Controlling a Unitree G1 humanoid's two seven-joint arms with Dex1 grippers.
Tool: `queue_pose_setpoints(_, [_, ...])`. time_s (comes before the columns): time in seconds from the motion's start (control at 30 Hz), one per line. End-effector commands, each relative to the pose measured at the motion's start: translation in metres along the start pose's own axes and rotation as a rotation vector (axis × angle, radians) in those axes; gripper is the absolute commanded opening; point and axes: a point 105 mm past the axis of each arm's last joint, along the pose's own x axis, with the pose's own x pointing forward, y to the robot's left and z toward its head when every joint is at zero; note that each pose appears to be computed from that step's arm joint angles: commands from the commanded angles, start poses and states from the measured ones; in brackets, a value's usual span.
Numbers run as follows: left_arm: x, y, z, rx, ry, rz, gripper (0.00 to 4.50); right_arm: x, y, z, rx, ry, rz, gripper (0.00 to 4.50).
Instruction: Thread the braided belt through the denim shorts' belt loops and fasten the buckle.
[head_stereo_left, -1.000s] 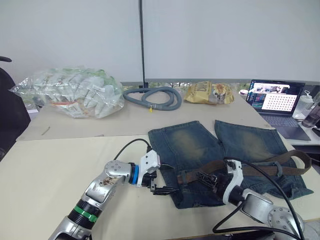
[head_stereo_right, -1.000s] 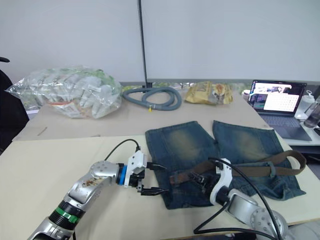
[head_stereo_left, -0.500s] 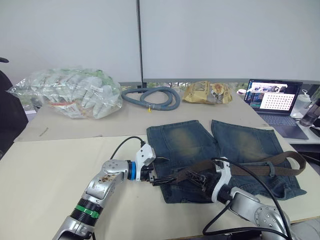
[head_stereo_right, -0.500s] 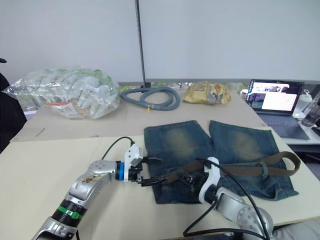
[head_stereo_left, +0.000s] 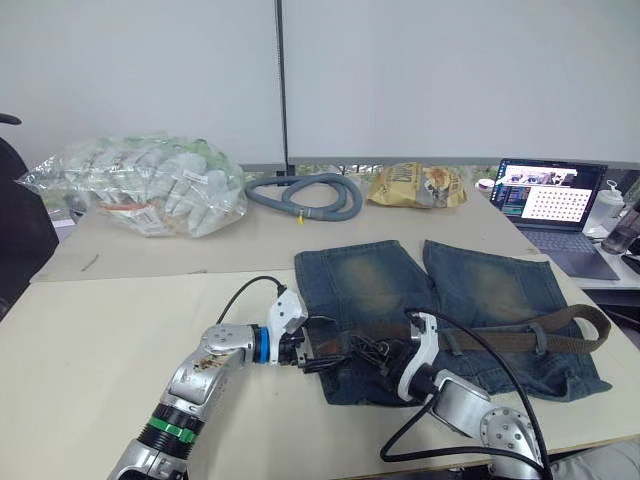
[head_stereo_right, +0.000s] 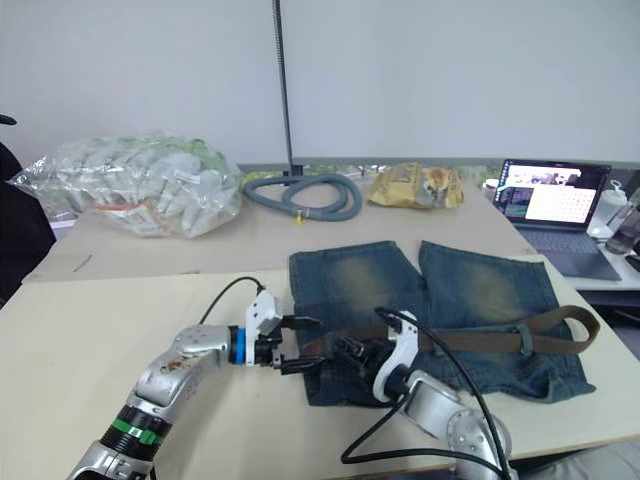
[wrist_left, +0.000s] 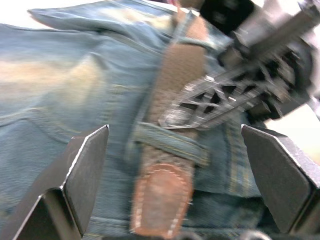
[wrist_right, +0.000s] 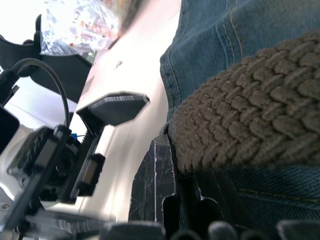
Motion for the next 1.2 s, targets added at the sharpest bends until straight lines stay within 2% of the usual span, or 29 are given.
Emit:
queue_pose_setpoints(0.03, [-0.006,0.004,-0.001,-0.061,-0.021,0.036,4.45,0.003,0.004,-0.001,0.006,-0.03,0.044,0.0])
queue_pose_setpoints(0.13, [-0.01,0.007,-0.009,-0.144,-0.022,0.066,4.45,0.004,0.013,0.004,0.009,-0.078,0.107,0.0])
queue_pose_setpoints(0.3, [-0.012,0.01,-0.006,-0.27,-0.081,0.079,4.45,0.002,0.013,0.003,0.016,-0.09,0.134,0.0])
queue_pose_setpoints(0.57, [-0.014,-0.007,-0.023,-0.363,-0.004,-0.01,4.45,0.0,0.014,0.007,0.022,-0.116,0.148,0.0])
queue_pose_setpoints(0.6, [-0.014,-0.01,-0.022,-0.378,-0.008,-0.026,3.91,0.0,0.013,0.007,0.022,-0.116,0.146,0.0])
queue_pose_setpoints(0.67, [-0.014,-0.011,-0.019,-0.403,-0.031,-0.032,3.4,0.001,0.013,0.006,0.022,-0.115,0.143,0.0])
queue_pose_setpoints(0.8, [-0.013,-0.005,-0.011,-0.44,-0.081,-0.01,2.0,0.001,0.013,0.006,0.02,-0.115,0.14,0.0])
queue_pose_setpoints(1.0, [-0.013,-0.002,-0.007,-0.447,-0.103,0.005,0.02,0.001,0.01,0.004,0.013,-0.109,0.127,0.0])
queue_pose_setpoints(1.2, [-0.013,-0.001,-0.009,-0.447,-0.093,0.021,0.02,-0.001,0.009,0.003,-0.02,-0.1,0.123,0.0])
